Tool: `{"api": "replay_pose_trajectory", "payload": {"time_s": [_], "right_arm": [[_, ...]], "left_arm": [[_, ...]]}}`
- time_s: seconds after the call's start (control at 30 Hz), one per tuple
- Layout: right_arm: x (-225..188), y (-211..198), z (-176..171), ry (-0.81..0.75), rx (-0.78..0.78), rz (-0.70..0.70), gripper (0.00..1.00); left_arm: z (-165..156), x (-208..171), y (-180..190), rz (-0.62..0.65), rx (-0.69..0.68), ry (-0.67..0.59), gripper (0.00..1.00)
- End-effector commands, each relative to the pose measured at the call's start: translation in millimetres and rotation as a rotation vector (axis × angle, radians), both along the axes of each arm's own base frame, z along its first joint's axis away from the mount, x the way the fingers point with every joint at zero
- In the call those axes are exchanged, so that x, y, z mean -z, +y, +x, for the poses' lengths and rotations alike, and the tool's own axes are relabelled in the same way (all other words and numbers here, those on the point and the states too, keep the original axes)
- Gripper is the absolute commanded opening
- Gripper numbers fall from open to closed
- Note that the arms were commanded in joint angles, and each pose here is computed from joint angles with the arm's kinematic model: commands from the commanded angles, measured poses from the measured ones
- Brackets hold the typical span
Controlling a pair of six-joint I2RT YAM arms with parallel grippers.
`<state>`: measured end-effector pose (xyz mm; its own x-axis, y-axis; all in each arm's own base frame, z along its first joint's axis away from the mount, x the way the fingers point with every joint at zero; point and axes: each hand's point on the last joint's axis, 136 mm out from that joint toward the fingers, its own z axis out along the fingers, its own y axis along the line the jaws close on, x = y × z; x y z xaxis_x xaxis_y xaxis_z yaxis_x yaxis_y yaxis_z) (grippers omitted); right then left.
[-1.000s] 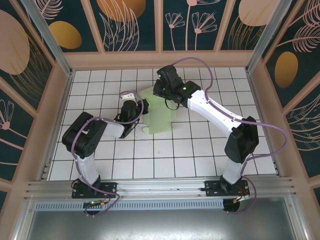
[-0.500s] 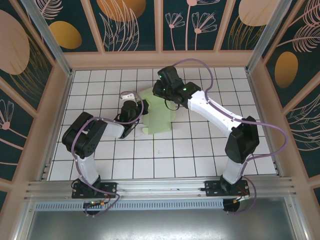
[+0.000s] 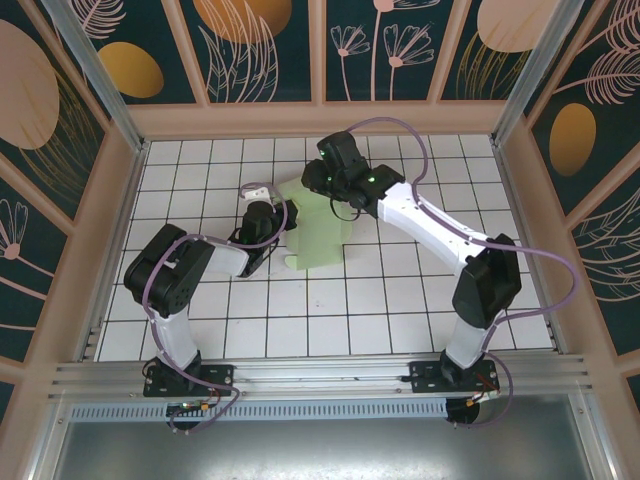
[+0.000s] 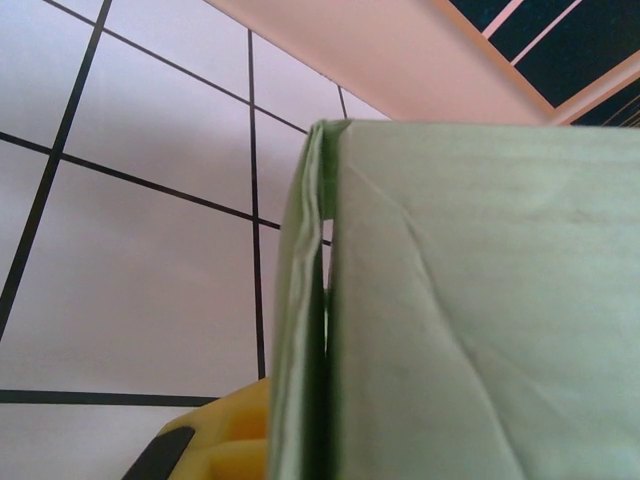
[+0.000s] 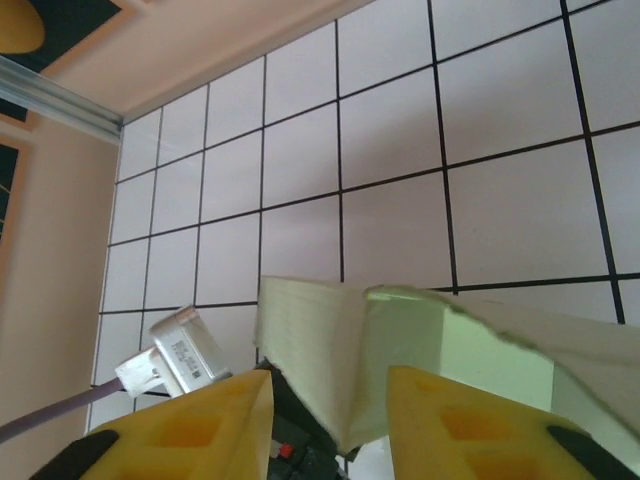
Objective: Fold the paper box
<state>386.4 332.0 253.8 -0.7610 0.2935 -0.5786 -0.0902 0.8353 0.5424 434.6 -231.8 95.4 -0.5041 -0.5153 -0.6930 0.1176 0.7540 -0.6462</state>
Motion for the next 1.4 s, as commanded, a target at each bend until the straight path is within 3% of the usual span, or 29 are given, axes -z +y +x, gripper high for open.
{"api": "replay_pose_trajectory", "payload": {"time_s": [0.0, 0.1, 0.3, 0.43, 0.6, 0.87, 1.1, 1.37], "right_arm": [[-42.8, -7.3, -15.6, -0.124, -0.001, -0.02, 0.45], [-58.5, -18.2, -25.3, -0.187, 0.008, -0.058, 0.53], [-86.7, -78.8, -29.4, -0.324, 0.114, -0.144, 0.57], [-75.7, -132.8, -17.7, -0.272, 0.143, -0.049, 0.58], [-47.0, -162.9, -7.7, -0.187, 0.05, 0.07, 0.53], [-21.1, -126.4, -19.3, -0.164, -0.201, 0.041, 0.49], [-7.0, -84.6, -40.8, -0.179, -0.373, -0.096, 0.49], [-7.6, -85.3, -39.8, -0.25, -0.339, -0.268, 0.47]], "left_arm": [[3.3, -1.5, -4.0, -0.015, -0.003, 0.027, 0.0], [3.3, -1.9, -6.2, -0.025, 0.006, 0.036, 0.0], [-2.7, -4.9, -17.8, -0.015, 0.086, 0.047, 0.0], [-10.6, -13.4, -24.2, 0.023, 0.159, 0.032, 0.0], [-17.8, -26.6, -36.2, 0.057, 0.261, 0.006, 0.0], [-21.0, -33.3, -47.2, 0.028, 0.319, 0.016, 0.0], [-18.1, -30.4, -53.7, -0.017, 0.329, 0.046, 0.0], [-18.9, -29.4, -53.2, -0.016, 0.328, 0.059, 0.0]]}}
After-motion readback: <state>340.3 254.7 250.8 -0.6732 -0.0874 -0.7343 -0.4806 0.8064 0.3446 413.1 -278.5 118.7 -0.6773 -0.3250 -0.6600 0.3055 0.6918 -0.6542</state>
